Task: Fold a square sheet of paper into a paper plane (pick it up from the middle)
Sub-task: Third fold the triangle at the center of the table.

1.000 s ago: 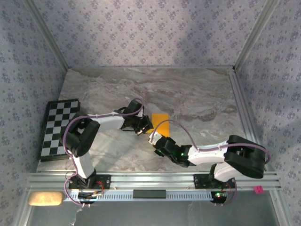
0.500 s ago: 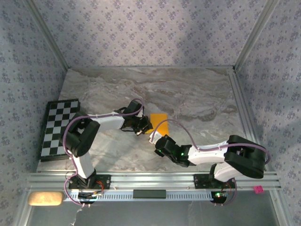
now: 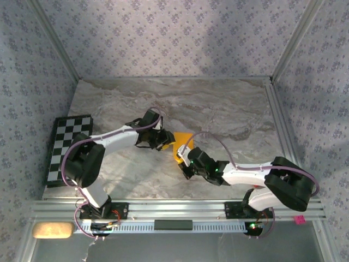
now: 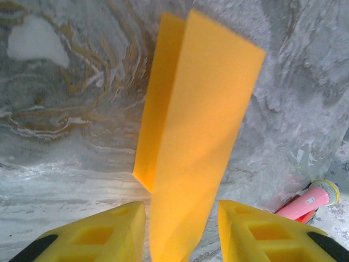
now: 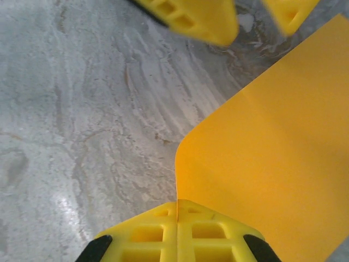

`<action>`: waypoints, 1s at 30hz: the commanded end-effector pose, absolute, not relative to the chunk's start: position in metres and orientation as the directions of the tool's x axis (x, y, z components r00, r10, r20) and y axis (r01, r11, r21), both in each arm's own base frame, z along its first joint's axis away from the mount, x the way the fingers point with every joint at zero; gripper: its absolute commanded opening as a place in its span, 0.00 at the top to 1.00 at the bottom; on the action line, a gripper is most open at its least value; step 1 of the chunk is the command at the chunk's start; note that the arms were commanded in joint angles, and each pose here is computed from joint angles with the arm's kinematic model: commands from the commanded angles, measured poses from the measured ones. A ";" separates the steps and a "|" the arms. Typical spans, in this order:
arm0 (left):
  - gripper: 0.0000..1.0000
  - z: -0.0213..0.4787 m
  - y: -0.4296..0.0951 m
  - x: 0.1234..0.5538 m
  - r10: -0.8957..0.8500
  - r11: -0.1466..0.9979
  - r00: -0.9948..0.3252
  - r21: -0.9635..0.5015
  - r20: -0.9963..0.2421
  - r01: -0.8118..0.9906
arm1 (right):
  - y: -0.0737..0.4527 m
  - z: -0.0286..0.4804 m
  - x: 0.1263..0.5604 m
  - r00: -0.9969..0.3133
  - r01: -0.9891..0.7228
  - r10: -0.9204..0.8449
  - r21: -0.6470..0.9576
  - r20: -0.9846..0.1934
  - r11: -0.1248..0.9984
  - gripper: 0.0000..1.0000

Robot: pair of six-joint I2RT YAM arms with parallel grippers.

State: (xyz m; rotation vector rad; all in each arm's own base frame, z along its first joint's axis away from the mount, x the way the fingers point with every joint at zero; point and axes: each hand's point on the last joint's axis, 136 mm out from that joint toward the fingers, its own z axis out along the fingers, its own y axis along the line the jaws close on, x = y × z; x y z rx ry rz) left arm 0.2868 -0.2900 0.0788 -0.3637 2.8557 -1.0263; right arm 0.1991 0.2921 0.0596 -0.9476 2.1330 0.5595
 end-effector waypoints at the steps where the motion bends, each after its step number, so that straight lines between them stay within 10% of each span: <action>1: 0.61 0.097 -0.295 0.297 -0.211 0.737 -0.977 -0.661 -0.027 -0.141 | 0.299 0.061 0.184 -0.543 -0.772 -0.415 0.239 -0.730 0.589 0.98; 30: 0.82 -0.011 -0.316 0.294 -0.030 0.872 -0.990 -0.481 0.136 -0.092 | 0.300 0.057 0.193 -0.814 -0.569 -0.261 0.621 -0.519 0.538 0.95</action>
